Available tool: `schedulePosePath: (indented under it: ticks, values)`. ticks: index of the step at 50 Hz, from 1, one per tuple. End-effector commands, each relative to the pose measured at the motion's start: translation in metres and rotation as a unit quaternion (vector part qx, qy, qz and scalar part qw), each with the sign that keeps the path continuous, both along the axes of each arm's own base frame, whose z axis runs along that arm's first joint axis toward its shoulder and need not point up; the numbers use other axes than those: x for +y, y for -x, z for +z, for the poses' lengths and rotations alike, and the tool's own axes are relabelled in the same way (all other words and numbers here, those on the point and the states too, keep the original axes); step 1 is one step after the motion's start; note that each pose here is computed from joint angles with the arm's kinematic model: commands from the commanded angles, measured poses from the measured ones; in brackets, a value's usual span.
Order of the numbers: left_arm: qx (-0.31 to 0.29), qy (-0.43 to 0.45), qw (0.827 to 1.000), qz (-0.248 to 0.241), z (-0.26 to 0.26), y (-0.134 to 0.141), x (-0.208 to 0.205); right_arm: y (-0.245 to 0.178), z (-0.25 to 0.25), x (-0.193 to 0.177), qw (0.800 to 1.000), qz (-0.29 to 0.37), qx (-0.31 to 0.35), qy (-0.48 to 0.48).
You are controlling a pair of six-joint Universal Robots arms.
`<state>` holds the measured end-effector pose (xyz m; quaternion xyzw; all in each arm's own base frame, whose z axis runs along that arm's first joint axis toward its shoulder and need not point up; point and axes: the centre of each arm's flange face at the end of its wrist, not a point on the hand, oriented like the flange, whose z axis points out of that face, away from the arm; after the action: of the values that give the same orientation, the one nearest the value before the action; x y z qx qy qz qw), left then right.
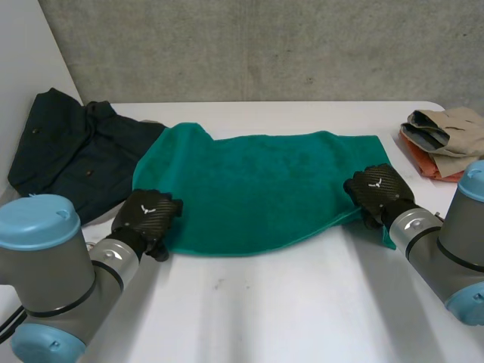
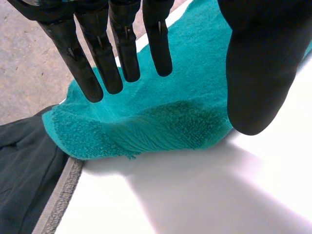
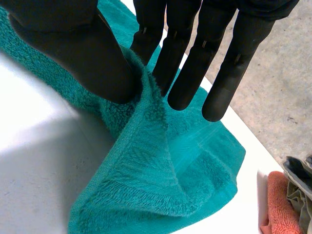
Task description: Fold the laundry.
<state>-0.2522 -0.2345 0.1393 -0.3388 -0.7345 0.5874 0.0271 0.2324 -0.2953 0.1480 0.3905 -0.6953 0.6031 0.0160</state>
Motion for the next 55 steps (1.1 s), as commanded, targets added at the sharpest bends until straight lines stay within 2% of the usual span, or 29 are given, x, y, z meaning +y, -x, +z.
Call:
schedulePosePath:
  ticks: [1, 11, 17, 20, 24, 26, 33, 47, 55]
  values:
    - [-0.008, 0.009, 1.0, -0.002, -0.018, 0.005, -0.015, 0.0, -0.001, 0.001, 1.0, 0.0, 0.001, -0.003]
    - [-0.052, 0.022, 0.998, -0.014, -0.035, 0.011, -0.03, 0.003, -0.004, 0.001, 1.0, -0.003, 0.002, -0.009]
    - [-0.021, 0.058, 0.998, 0.003, -0.012, 0.011, -0.043, 0.005, -0.002, 0.0, 1.0, -0.013, 0.003, -0.005]
    - [0.017, 0.067, 0.998, 0.007, 0.005, 0.013, -0.043, 0.006, -0.002, -0.001, 1.0, -0.018, 0.0, -0.006]
    - [0.056, 0.063, 0.996, 0.012, 0.015, 0.015, -0.041, 0.009, 0.001, -0.004, 0.998, -0.054, -0.037, -0.025]
    - [0.069, 0.061, 0.996, 0.016, 0.018, 0.014, -0.042, 0.014, 0.001, -0.005, 0.992, -0.092, -0.068, -0.047]
    - [0.074, 0.064, 0.995, 0.023, 0.021, 0.012, -0.045, 0.04, -0.004, -0.01, 0.97, -0.166, -0.111, -0.138]
    - [0.084, 0.069, 0.994, 0.024, 0.032, 0.011, -0.044, 0.04, -0.025, -0.023, 0.969, -0.159, -0.11, -0.151]
    - [0.1, 0.076, 0.992, 0.022, 0.043, 0.011, -0.04, 0.039, -0.026, -0.019, 0.969, -0.157, -0.108, -0.158]
